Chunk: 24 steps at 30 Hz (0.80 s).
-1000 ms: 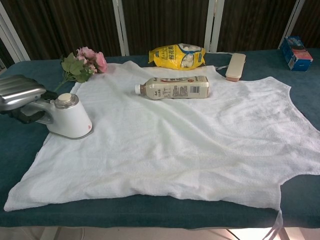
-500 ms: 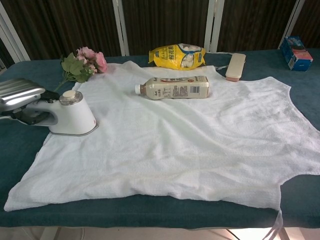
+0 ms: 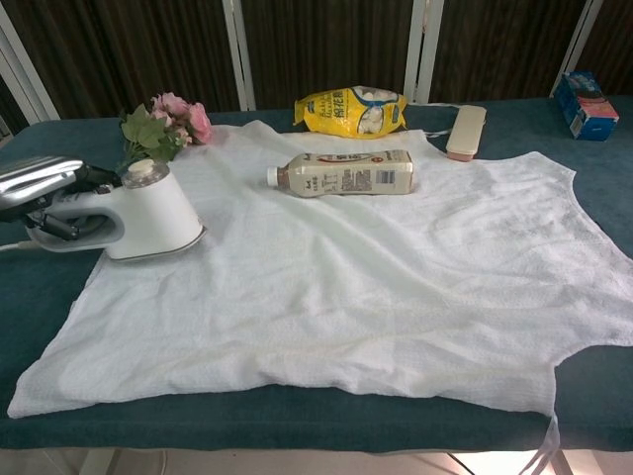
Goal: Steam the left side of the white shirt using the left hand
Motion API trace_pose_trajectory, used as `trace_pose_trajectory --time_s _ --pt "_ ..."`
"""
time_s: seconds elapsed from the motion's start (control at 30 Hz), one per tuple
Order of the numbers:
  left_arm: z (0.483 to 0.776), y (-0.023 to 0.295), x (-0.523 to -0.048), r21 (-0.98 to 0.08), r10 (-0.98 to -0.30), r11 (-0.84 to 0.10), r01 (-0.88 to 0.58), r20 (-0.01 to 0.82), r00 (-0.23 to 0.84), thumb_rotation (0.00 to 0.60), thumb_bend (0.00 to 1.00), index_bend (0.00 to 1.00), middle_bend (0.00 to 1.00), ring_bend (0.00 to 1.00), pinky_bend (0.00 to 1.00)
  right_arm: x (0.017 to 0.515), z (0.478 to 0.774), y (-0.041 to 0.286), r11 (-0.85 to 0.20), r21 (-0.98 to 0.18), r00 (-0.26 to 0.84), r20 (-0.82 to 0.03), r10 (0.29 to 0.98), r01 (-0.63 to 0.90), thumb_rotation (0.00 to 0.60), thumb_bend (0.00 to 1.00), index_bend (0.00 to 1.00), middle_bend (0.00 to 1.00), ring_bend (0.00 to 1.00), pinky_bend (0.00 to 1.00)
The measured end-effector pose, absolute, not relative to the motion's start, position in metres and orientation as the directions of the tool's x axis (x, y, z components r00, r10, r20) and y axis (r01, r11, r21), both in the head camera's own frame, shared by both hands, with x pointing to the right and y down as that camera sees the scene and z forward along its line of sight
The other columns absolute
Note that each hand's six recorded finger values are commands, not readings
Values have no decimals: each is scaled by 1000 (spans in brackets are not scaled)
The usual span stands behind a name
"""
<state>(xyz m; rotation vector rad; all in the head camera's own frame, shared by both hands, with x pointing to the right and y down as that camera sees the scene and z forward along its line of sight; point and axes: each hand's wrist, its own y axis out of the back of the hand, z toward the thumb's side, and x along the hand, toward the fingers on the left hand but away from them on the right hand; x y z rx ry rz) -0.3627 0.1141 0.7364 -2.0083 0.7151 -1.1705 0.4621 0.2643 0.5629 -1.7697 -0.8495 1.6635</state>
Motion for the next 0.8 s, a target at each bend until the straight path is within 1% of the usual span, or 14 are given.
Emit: trace_pose_trajectory --time_s 0.13,0.23,0.3,0.43,0.6,0.8 --pt "722 107 -355 -747 -773 -600 -287 449 448 600 538 694 848 922 832 462 564 265 -645 -761 29 -644 764 68 600 310 0 0 0 0" --pt "714 102 -350 -728 -789 -587 -353 418 450 600 538 694 848 922 833 461 564 265 -644 -762 30 -644 764 68 600 310 0 0 0 0" --pt "711 99 -346 -723 -794 -582 -372 408 451 600 537 694 847 921 833 461 565 265 -646 -760 30 -646 763 67 600 310 0 0 0 0" --pt "707 94 -334 -733 -800 -572 -368 400 448 600 537 694 848 920 833 460 566 264 -652 -756 35 -651 758 65 600 309 0 0 0 0" --pt "709 88 -314 -760 -806 -561 -327 412 424 600 537 694 847 920 833 459 566 264 -653 -754 38 -652 757 67 600 310 0 0 0 0" --pt "721 85 -278 -827 -823 -522 -208 424 378 600 537 694 847 920 832 461 564 263 -658 -748 51 -657 753 82 600 309 0 0 0 0"
